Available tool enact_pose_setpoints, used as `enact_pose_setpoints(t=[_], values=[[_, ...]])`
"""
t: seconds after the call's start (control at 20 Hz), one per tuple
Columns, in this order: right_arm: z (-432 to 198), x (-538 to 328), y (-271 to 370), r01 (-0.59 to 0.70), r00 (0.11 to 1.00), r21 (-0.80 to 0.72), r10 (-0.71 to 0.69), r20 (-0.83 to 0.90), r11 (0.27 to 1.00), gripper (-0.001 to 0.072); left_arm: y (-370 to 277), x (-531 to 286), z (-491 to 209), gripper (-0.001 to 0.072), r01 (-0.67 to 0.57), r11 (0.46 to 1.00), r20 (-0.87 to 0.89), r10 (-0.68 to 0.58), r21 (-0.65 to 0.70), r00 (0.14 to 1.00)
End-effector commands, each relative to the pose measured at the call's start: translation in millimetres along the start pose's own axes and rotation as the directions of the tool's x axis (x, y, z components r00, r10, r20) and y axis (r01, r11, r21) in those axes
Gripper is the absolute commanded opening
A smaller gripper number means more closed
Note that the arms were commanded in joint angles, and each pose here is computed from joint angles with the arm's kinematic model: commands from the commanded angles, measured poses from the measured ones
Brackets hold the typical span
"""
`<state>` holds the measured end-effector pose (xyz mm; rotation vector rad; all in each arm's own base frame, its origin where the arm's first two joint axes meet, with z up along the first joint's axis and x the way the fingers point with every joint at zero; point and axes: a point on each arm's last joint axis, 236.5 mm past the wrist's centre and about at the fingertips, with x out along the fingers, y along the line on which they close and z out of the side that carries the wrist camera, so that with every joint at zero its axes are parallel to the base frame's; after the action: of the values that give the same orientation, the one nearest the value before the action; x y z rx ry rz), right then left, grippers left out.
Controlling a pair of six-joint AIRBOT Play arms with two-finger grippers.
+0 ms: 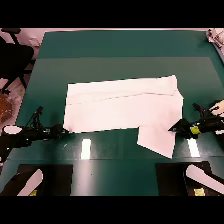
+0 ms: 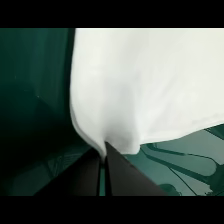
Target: Fold the shirts.
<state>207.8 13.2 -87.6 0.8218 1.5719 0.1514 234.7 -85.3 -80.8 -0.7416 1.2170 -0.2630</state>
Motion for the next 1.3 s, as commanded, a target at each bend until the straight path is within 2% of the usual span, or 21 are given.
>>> enact_pose_setpoints(t=[0.0,0.05,0.1,0.15,0.35,0.55,0.7,0.85,1.0,1.15,1.25], values=[[10,2,1,-0.009,0.999,0.005,0.009,0.048,1.000,0.0361,-1,0,0,0.0021,0.005,1.000,0.000,-0.005,-0.001,1.000],[10,2,1,-0.007,0.999,0.004,0.007,0.047,1.000,0.0221,-3,0,1,0.0021,0.012,1.000,0.005,-0.012,-0.006,1.000],[10,2,1,-0.008,0.999,0.004,0.008,0.047,1.000,0.0144,-4,0,3,0.0021,0.018,1.000,0.010,-0.018,-0.010,1.000],[10,2,1,-0.009,0.999,0.004,0.009,0.045,1.000,0.0023,-6,0,3,0.0021,0.025,1.000,0.013,-0.025,-0.016,1.000],[8,-4,24,-0.087,0.994,-0.026,0.089,0.058,0.996,0.0023,-15,-3,8,0.0020,0.052,0.999,0.020,-0.052,0.003,0.998],[16,-39,71,-0.168,0.961,-0.145,0.195,0.198,0.975,0.0023,-56,-31,48,0.0018,0.107,0.980,0.083,-0.122,0.166,0.989],[26,-85,121,-0.214,0.890,-0.279,0.305,0.340,0.936,0.0023,-98,-70,93,0.0018,0.113,0.948,0.167,-0.168,0.298,0.971],[34,-137,155,-0.150,0.810,-0.398,0.343,0.475,0.905,0.0022,-135,-106,122,0.0019,0.099,0.912,0.236,-0.207,0.399,0.949],[49,-173,171,-0.088,0.753,-0.440,0.349,0.558,0.894,0.0023,-150,-121,135,0.0019,0.092,0.899,0.279,-0.229,0.428,0.933],[80,-175,169,-0.097,0.763,-0.424,0.341,0.549,0.900,0.0023,-148,-121,141,0.0019,0.068,0.889,0.300,-0.224,0.453,0.927],[100,-164,168,-0.107,0.794,-0.433,0.339,0.504,0.895,0.0023,-149,-120,158,0.0019,0.007,0.879,0.374,-0.211,0.477,0.903]])
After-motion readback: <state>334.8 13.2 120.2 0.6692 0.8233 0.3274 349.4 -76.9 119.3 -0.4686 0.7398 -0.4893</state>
